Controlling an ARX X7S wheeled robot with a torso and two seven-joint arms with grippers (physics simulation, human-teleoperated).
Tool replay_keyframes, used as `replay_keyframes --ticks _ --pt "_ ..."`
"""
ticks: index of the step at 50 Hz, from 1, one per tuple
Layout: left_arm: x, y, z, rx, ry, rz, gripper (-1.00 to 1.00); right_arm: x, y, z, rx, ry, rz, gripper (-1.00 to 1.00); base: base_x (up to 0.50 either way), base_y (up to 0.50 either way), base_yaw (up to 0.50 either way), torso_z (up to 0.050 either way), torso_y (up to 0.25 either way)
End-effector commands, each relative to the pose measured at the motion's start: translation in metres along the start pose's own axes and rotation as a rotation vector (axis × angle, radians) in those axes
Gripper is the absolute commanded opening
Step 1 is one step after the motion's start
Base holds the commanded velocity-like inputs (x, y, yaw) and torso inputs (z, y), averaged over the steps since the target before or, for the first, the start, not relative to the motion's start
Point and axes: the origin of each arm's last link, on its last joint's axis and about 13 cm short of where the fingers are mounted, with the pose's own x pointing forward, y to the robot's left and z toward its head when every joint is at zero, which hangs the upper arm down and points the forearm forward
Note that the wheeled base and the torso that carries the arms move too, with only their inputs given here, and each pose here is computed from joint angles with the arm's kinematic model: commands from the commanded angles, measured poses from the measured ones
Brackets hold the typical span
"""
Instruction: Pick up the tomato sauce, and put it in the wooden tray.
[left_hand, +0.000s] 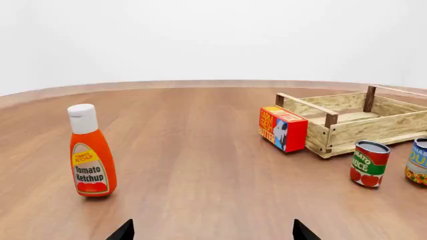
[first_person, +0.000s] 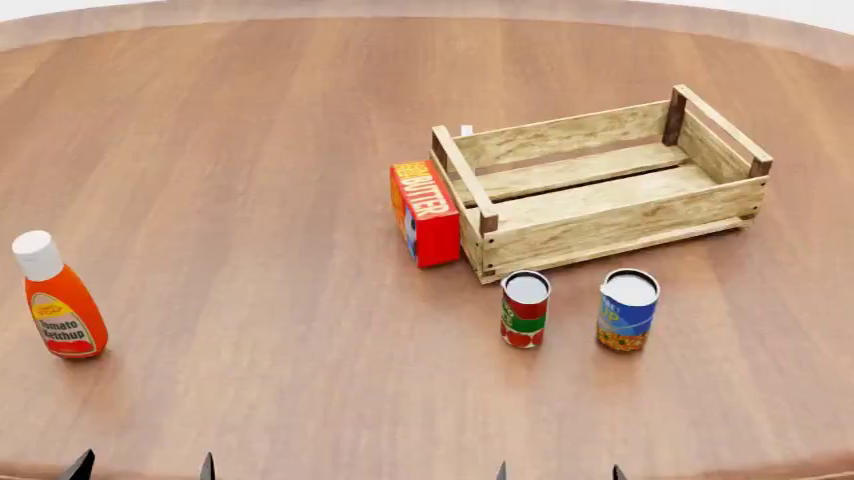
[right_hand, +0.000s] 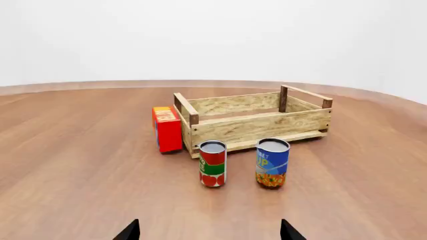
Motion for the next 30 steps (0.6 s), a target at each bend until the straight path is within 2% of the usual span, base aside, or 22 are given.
replay_keyframes --ticks 1,5,18,24,30 --pt "0.0 0.0001 0.0005 0.0 0.0 0.0 1.0 -0.0002 0.0005 0.0 0.0 0.0 0.0 1.0 0.0 0.0 0.0 0.0 0.0" --pt "0.0002 0.0001 -0.0005 0.001 0.001 0.001 1.0 -0.0006 -0.0002 0.0017 0.031 0.0 0.009 1.0 0.0 0.0 0.0 0.0 0.0" --pt "0.0001 -0.0002 -0.0001 0.028 -0.001 0.01 1.0 -0.0004 0.0003 0.0032 0.039 0.012 0.001 1.0 0.0 0.0 0.0 0.0 0.0" --pt "0.0006 -0.0002 0.0 0.014 -0.004 0.021 1.0 -0.0005 0.0002 0.0037 0.039 0.015 -0.001 1.0 0.0 0.0 0.0 0.0 0.0" --pt "0.0015 0.0003 -0.0009 0.012 0.001 0.027 1.0 0.0021 0.0012 0.0012 0.003 0.039 -0.007 1.0 0.0 0.0 0.0 0.0 0.0"
